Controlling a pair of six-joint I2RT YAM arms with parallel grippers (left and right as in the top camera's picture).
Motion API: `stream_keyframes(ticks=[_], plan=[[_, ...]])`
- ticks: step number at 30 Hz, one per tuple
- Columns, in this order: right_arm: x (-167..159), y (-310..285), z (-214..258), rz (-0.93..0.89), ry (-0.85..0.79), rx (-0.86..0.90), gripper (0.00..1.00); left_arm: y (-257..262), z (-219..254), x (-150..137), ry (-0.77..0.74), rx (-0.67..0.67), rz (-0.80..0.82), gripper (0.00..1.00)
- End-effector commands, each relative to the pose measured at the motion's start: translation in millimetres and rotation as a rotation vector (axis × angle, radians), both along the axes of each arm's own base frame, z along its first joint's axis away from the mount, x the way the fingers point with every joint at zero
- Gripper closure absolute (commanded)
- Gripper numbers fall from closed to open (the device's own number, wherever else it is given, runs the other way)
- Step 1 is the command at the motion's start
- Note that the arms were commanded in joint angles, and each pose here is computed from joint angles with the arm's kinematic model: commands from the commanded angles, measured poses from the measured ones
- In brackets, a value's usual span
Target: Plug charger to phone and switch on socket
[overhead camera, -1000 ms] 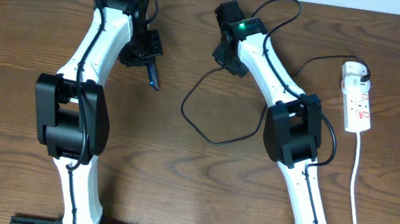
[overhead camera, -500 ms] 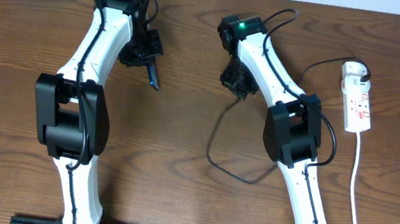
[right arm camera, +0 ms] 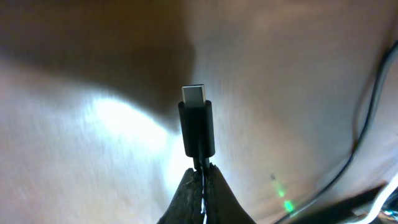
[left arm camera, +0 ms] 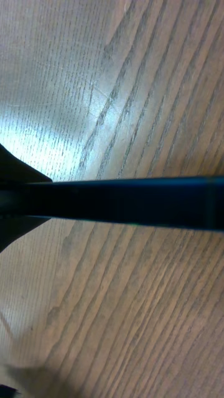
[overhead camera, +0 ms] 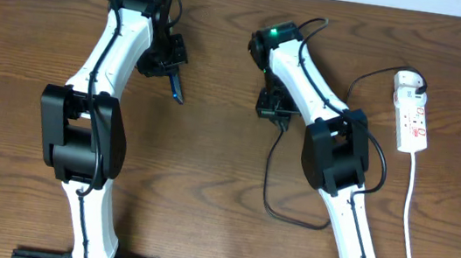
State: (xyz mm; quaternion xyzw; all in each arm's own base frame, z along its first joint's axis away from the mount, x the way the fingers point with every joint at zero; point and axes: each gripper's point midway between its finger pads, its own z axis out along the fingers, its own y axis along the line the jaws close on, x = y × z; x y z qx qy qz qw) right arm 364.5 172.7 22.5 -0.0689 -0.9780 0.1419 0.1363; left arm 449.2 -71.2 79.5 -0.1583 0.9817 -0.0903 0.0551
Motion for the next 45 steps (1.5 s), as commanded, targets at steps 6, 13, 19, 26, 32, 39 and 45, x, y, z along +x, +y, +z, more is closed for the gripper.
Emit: stream_keyframes(ticks=[6, 13, 19, 26, 32, 39, 45], plan=[[-36, 5, 16, 0.120, -0.017, -0.035, 0.97, 0, 16, 5, -0.045, -0.006, 0.005, 0.93], [-37, 1, 9, 0.107, -0.043, -0.019, 0.42, -1, 16, 5, -0.045, -0.006, 0.005, 0.93], [-30, 13, 29, 0.091, -0.095, 0.092, 0.23, 0, 16, 5, -0.045, -0.006, 0.005, 0.93], [-7, 29, 54, 0.019, -0.139, 0.398, 0.04, 0, 16, 5, -0.045, -0.006, 0.005, 0.93], [-13, 21, 26, -0.070, -0.061, 0.536, 0.16, 0, 16, 5, -0.045, -0.006, 0.005, 0.93], [-27, 27, -18, -0.131, -0.029, 0.664, 0.18, -1, 16, 5, -0.045, -0.006, 0.005, 0.93], [-21, 19, -29, -0.174, -0.067, 0.601, 0.31, 0, 16, 5, -0.045, -0.006, 0.005, 0.93]])
